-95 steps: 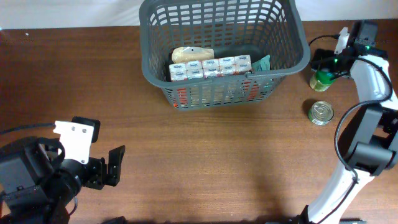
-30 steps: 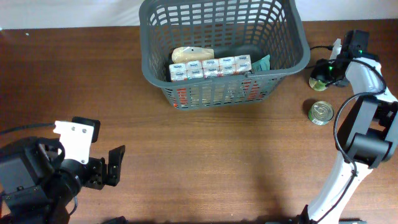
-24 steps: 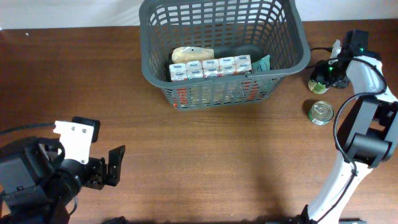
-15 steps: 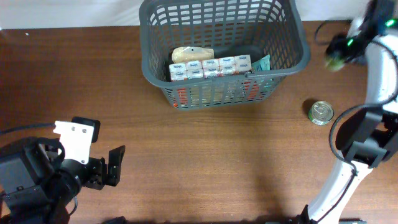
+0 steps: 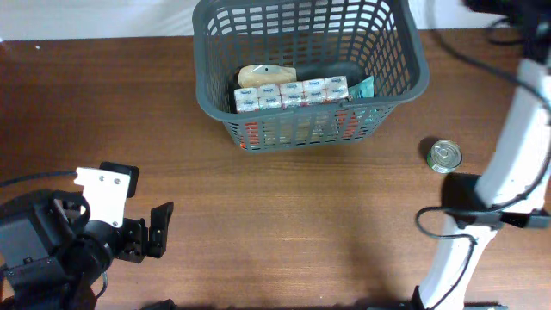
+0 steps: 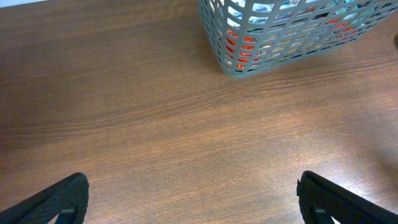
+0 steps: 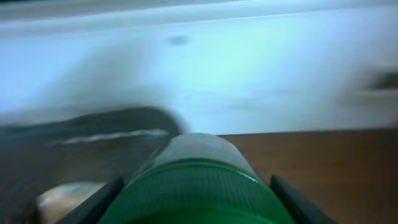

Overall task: Pack container
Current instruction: 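Lift the green-capped jar into the basket and release it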

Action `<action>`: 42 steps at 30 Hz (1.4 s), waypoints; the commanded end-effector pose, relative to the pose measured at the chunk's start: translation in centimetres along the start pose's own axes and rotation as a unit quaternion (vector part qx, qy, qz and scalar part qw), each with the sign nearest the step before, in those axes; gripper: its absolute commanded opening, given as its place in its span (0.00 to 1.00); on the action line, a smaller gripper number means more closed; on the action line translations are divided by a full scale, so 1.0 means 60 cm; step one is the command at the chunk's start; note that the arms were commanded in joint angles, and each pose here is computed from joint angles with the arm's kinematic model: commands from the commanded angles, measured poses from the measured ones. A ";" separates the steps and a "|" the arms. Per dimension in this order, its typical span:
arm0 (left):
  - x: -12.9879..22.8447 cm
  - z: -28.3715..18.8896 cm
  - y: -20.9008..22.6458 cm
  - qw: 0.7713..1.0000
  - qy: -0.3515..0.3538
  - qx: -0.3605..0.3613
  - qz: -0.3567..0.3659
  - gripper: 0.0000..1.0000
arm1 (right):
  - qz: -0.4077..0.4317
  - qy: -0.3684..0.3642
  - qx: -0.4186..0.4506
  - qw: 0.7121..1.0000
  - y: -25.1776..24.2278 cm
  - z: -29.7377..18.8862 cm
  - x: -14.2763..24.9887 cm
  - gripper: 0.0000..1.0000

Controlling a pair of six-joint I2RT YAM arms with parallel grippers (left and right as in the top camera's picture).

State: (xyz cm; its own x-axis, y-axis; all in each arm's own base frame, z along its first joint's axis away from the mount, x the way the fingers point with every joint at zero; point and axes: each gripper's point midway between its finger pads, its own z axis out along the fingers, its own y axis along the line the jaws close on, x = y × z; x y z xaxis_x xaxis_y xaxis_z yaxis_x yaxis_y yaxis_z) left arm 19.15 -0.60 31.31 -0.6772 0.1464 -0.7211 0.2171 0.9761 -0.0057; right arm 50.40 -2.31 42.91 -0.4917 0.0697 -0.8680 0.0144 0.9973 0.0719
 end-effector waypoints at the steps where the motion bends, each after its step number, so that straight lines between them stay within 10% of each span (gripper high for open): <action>1: 0.002 0.001 0.001 1.000 0.002 -0.001 -0.004 0.99 | -0.046 0.012 -0.062 0.997 0.113 0.011 0.015 0.46; 26: 0.002 0.001 0.002 1.000 0.002 -0.001 -0.004 0.99 | -0.073 0.123 -0.010 0.990 0.136 0.248 0.183 0.50; 27: 0.002 0.001 0.002 1.000 0.002 -0.001 -0.004 0.99 | -0.072 0.124 -0.009 0.990 0.133 0.249 0.183 0.53; 29: 0.002 0.001 0.002 1.000 0.002 -0.001 -0.004 0.99 | -0.071 0.123 -0.009 0.990 0.132 0.249 0.183 0.92; 42: 0.002 0.001 0.001 1.000 0.002 -0.001 -0.004 0.99 | -0.040 -0.029 0.009 0.999 0.066 -0.036 -0.024 0.99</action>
State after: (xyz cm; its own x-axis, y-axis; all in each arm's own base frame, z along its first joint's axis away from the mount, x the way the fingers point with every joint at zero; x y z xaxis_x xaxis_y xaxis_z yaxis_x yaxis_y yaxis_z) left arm 19.16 -0.60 31.30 -0.6774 0.1463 -0.7209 0.2174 0.9761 -0.0061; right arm 54.27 5.08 35.20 -0.6201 -0.0529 -0.7827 -0.0754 0.9971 -0.0076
